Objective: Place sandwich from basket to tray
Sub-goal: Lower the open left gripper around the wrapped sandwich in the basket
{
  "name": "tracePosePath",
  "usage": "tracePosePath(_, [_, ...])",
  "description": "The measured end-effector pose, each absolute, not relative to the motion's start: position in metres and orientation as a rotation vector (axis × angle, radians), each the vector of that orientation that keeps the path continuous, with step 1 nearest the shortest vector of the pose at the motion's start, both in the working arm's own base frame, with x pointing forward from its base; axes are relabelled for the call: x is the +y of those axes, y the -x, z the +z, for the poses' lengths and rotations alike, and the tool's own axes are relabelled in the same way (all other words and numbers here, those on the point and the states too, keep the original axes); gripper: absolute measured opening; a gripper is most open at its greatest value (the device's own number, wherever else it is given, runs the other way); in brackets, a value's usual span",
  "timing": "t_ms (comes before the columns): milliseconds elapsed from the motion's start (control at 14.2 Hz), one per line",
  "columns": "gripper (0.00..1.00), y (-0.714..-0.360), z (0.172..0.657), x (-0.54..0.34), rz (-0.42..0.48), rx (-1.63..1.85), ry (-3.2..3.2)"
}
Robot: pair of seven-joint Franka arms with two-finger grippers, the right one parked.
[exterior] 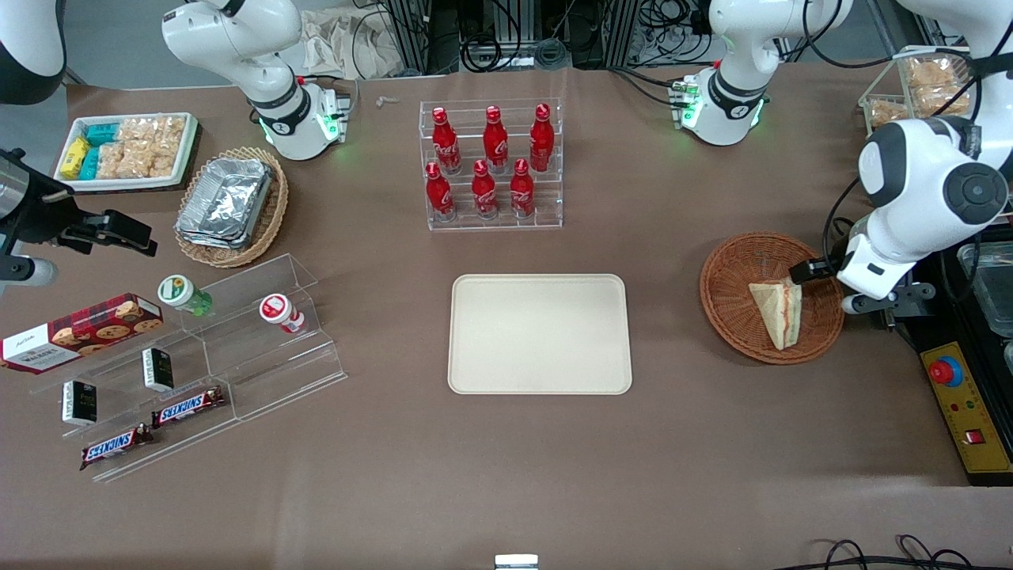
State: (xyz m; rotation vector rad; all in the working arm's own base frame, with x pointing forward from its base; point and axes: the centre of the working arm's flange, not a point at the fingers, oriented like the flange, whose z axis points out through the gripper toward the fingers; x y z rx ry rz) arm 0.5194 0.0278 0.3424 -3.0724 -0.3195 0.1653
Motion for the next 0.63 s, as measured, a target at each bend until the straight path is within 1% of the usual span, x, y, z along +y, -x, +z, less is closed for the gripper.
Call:
tracePosePath(281, [1.00, -0.526, 0.303, 0.022, 0.193, -0.373, 3.063])
tracePosePath(633, [1.00, -0.531, 0.281, 0.014, 0.178, -0.435, 3.055])
